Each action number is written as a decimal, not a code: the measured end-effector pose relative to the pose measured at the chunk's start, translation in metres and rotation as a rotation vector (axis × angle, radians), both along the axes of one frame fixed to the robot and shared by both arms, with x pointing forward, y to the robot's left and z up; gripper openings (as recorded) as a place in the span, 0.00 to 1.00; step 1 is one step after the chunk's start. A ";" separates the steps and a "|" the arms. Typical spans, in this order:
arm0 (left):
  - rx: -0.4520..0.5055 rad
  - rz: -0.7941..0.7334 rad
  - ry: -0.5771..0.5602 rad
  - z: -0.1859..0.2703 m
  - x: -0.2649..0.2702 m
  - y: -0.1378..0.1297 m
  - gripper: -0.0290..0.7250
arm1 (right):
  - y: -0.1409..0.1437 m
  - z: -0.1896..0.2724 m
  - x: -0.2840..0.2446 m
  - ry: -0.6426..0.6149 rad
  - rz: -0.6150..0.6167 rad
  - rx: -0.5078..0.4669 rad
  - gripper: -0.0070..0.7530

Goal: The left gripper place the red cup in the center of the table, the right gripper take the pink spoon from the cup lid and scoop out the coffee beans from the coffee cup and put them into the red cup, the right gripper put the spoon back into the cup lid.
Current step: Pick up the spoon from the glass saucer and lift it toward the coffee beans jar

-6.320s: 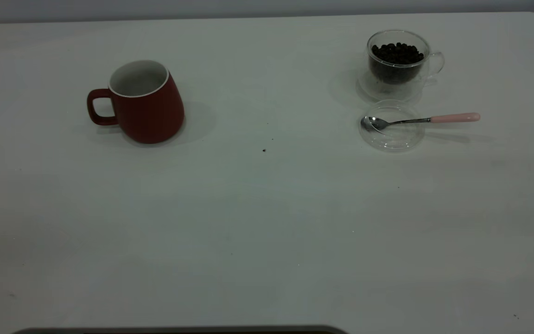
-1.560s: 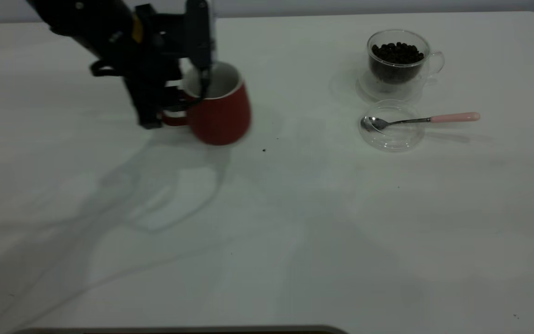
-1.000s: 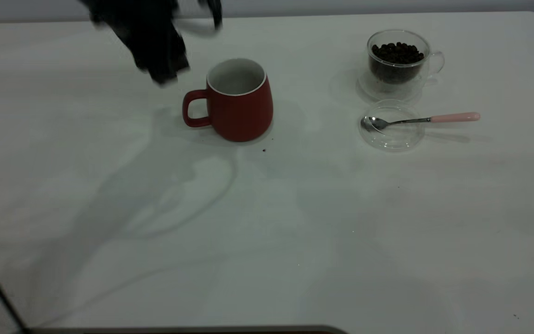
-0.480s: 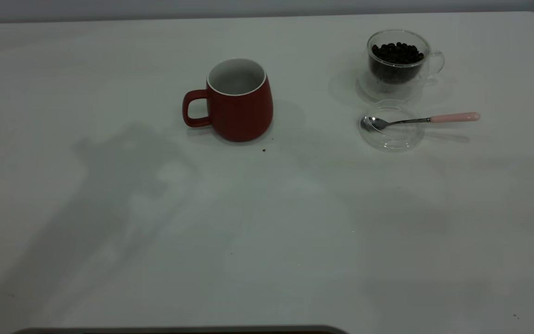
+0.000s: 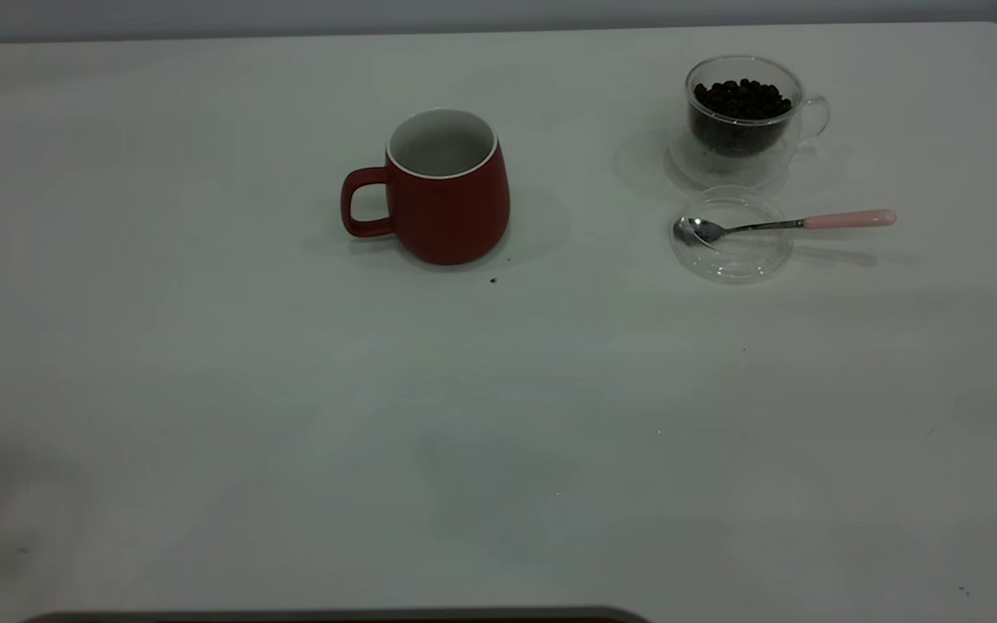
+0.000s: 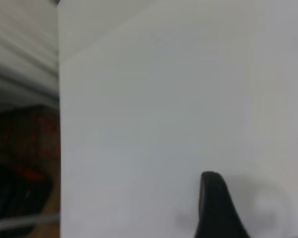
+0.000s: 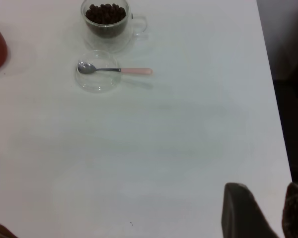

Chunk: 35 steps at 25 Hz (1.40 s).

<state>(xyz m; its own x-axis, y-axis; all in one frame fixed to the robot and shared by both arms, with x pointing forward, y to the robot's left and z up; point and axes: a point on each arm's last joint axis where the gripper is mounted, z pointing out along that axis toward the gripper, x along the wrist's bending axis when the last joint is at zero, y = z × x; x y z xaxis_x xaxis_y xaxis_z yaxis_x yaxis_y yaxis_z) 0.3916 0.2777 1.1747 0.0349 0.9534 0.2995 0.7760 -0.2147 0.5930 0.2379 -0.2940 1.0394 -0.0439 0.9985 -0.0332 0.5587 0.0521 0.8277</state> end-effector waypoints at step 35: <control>-0.291 -0.441 0.028 -0.141 -0.144 0.018 0.69 | 0.000 0.000 0.000 0.000 0.000 0.001 0.32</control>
